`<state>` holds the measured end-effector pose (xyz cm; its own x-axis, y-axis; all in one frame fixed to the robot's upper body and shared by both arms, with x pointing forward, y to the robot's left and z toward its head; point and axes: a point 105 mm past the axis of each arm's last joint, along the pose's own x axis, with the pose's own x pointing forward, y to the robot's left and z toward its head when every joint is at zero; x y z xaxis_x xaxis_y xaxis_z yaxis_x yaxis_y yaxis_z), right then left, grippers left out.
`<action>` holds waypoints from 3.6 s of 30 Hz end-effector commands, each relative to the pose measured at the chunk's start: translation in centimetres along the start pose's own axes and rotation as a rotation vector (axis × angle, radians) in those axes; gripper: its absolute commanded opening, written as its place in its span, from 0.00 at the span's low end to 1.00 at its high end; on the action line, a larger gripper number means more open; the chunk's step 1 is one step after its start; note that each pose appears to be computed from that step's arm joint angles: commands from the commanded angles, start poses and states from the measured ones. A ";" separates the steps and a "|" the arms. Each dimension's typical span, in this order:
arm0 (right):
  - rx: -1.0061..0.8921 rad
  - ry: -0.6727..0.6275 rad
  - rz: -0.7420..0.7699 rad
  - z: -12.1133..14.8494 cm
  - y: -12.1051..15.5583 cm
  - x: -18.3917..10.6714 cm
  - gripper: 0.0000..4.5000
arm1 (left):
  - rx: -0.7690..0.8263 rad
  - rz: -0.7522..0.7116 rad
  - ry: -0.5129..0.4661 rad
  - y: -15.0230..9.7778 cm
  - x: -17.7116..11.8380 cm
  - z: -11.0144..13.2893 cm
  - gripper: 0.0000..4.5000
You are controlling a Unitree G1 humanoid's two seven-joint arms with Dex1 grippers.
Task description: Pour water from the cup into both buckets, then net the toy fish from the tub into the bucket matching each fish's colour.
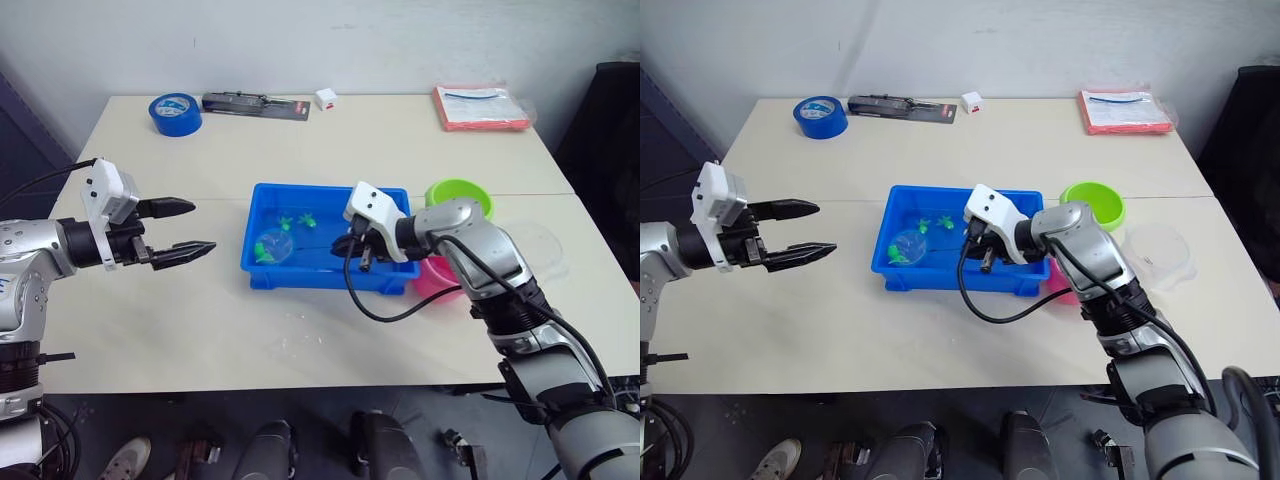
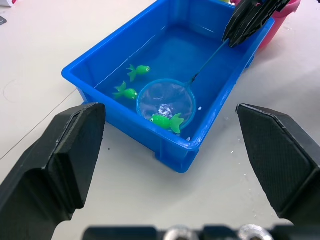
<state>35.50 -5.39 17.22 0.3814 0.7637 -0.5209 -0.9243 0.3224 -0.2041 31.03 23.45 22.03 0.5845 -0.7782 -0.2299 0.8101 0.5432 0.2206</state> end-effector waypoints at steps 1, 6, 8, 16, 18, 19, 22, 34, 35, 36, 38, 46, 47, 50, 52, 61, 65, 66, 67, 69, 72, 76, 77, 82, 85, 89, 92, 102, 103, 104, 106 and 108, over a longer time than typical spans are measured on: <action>0.004 -0.024 0.005 0.6 0.1 -0.8 0.18 | 0.036 0.005 -0.012 0.2 -0.3 0.9 1.00; 0.080 -0.019 -0.018 -0.7 -0.6 -1.5 0.18 | 0.037 -0.002 -0.014 0.2 -0.2 1.0 1.00; 0.097 -0.027 -0.029 -0.8 -0.9 -1.8 0.18 | 0.038 -0.005 -0.015 0.2 -0.1 1.1 1.00; 0.119 -0.080 -0.099 -0.3 -2.4 -4.7 0.18 | 0.043 -0.043 -0.026 0.1 0.6 1.4 1.00; 0.113 -0.081 -0.106 -0.3 -2.4 -5.4 0.18 | 0.046 -0.055 -0.027 0.2 0.9 1.5 1.00; 0.110 -0.083 -0.116 -0.3 -2.5 -6.0 0.18 | 0.052 -0.064 -0.032 0.2 1.1 1.6 1.00; 0.109 -0.095 -0.146 -0.3 -2.7 -7.8 0.18 | 0.066 -0.088 -0.050 0.2 1.9 1.9 1.00; 0.176 -0.116 -0.437 -1.7 -4.1 -18.0 0.18 | 0.098 -0.169 -0.118 0.6 5.3 2.9 1.00; 0.185 -0.109 -0.478 -2.0 -4.4 -18.9 0.18 | 0.098 -0.175 -0.128 0.7 5.6 3.1 1.00; 0.199 -0.103 -0.529 -2.5 -4.8 -19.8 0.18 | 0.098 -0.184 -0.141 0.7 6.0 3.4 1.00; 0.211 -0.089 -0.638 -3.3 -5.6 -21.5 0.18 | 0.101 -0.203 -0.156 0.7 6.7 3.7 1.00; 0.180 0.047 -0.878 -7.4 -6.0 -24.9 0.18 | 0.115 -0.240 -0.168 1.0 8.0 4.1 1.00; 0.171 0.072 -0.897 -8.0 -5.8 -25.2 0.18 | 0.116 -0.241 -0.168 1.0 8.1 4.1 1.00; 0.123 0.133 -0.932 -8.9 -5.3 -25.7 0.18 | 0.118 -0.246 -0.167 1.1 8.2 4.1 1.00; 0.074 0.142 -0.960 -8.7 -5.1 -25.9 0.18 | 0.119 -0.250 -0.165 1.1 8.3 4.1 1.00; -0.251 0.243 -1.055 -7.3 -5.1 -25.2 0.18 | 0.122 -0.271 -0.169 1.1 8.8 4.2 1.00; -0.361 0.323 -1.084 -7.5 -5.2 -25.4 0.18 | 0.122 -0.273 -0.169 1.1 8.9 4.2 1.00; -0.378 0.336 -1.088 -7.6 -5.2 -25.4 0.18 | 0.123 -0.274 -0.169 1.1 8.9 4.2 1.00; -0.401 0.352 -1.091 -7.7 -5.1 -25.4 0.18 | 0.123 -0.274 -0.169 1.1 8.9 4.2 1.00; -0.473 0.408 -1.097 -8.0 -5.0 -25.3 0.18 | 0.122 -0.274 -0.169 1.1 8.9 4.2 1.00; -0.547 0.442 -1.103 -7.8 -5.0 -25.1 0.18 | 0.122 -0.273 -0.168 1.2 8.9 4.2 1.00; -0.621 0.497 -1.068 -8.2 -4.9 -24.5 0.18 | 0.123 -0.273 -0.168 1.2 8.9 4.2 1.00; -0.640 0.508 -1.061 -8.3 -4.9 -24.4 0.18 | 0.122 -0.274 -0.168 1.2 8.9 4.2 1.00; -0.728 0.548 -1.037 -8.3 -5.0 -23.8 0.18 | 0.121 -0.274 -0.167 1.1 8.9 4.2 1.00; -0.771 0.569 -1.024 -8.3 -5.3 -23.6 0.18 | 0.121 -0.271 -0.166 1.1 8.7 4.1 1.00; -0.804 0.576 -1.028 -8.0 -5.6 -23.6 0.18 | 0.119 -0.264 -0.162 1.1 8.5 4.0 1.00; -0.778 0.518 -1.053 -6.9 -5.8 -23.8 0.18 | 0.118 -0.261 -0.160 1.2 8.3 3.9 1.00; -0.243 0.051 -0.727 -1.8 -3.9 -20.3 0.18 | 0.108 -0.233 -0.144 1.5 7.1 3.6 1.00; -0.189 0.040 -0.685 -1.8 -3.7 -19.9 0.18 | 0.107 -0.230 -0.144 1.4 7.0 3.6 1.00; -0.117 0.023 -0.637 -1.8 -3.5 -19.3 0.18 | 0.106 -0.225 -0.144 1.4 6.8 3.5 1.00; 0.003 0.020 -0.549 -2.1 -2.9 -18.3 0.18 | 0.104 -0.219 -0.144 1.3 6.7 3.4 1.00; 0.082 0.030 -0.451 -2.4 -2.0 -17.1 0.18 | 0.101 -0.212 -0.146 1.2 6.6 3.4 1.00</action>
<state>31.56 -21.39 24.80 0.7925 0.4753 -0.3821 -0.6067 0.6782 -0.4146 36.15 17.61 22.30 0.3723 -0.9094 -0.1855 0.9164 0.3286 0.2284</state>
